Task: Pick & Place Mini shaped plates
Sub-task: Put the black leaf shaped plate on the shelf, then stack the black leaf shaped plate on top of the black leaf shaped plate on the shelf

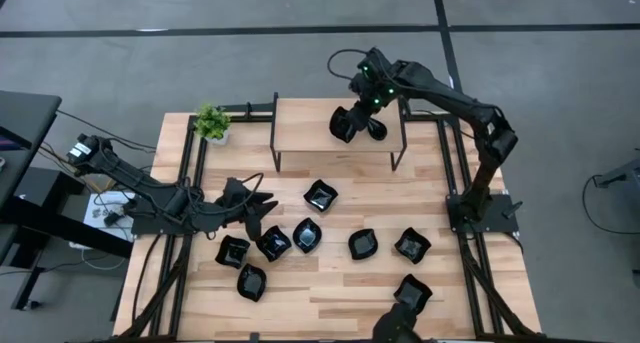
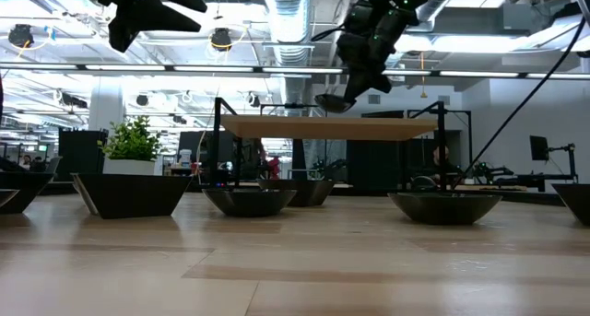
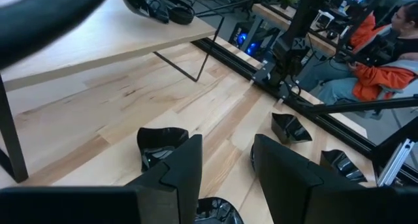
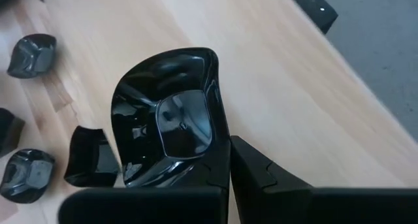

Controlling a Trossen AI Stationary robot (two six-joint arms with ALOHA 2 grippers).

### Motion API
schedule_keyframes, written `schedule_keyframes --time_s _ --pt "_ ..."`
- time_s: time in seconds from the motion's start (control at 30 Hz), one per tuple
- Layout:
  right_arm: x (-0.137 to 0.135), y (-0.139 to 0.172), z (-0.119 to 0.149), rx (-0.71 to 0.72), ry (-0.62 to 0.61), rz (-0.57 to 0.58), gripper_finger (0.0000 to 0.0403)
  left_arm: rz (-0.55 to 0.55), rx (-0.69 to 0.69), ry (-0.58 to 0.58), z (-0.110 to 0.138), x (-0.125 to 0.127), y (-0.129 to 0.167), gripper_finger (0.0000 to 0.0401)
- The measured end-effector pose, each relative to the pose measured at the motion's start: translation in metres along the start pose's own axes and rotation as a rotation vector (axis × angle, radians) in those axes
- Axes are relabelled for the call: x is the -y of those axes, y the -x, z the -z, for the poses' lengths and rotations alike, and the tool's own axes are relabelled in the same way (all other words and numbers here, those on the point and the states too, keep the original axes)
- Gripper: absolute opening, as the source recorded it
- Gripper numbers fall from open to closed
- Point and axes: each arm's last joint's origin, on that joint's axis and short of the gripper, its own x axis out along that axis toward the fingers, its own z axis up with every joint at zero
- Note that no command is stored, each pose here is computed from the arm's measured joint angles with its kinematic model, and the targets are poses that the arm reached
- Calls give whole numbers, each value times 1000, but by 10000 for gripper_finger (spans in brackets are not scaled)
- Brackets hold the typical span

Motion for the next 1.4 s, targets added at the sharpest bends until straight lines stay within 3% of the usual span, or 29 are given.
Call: schedule_keyframes --time_s 0.9,1.4 --pt "5 1 2 -15 -17 10 0 35 -29 -8 1 1 0 140" --pt "9 -9 -2 -3 -13 36 31 36 -29 -7 1 1 0 140"
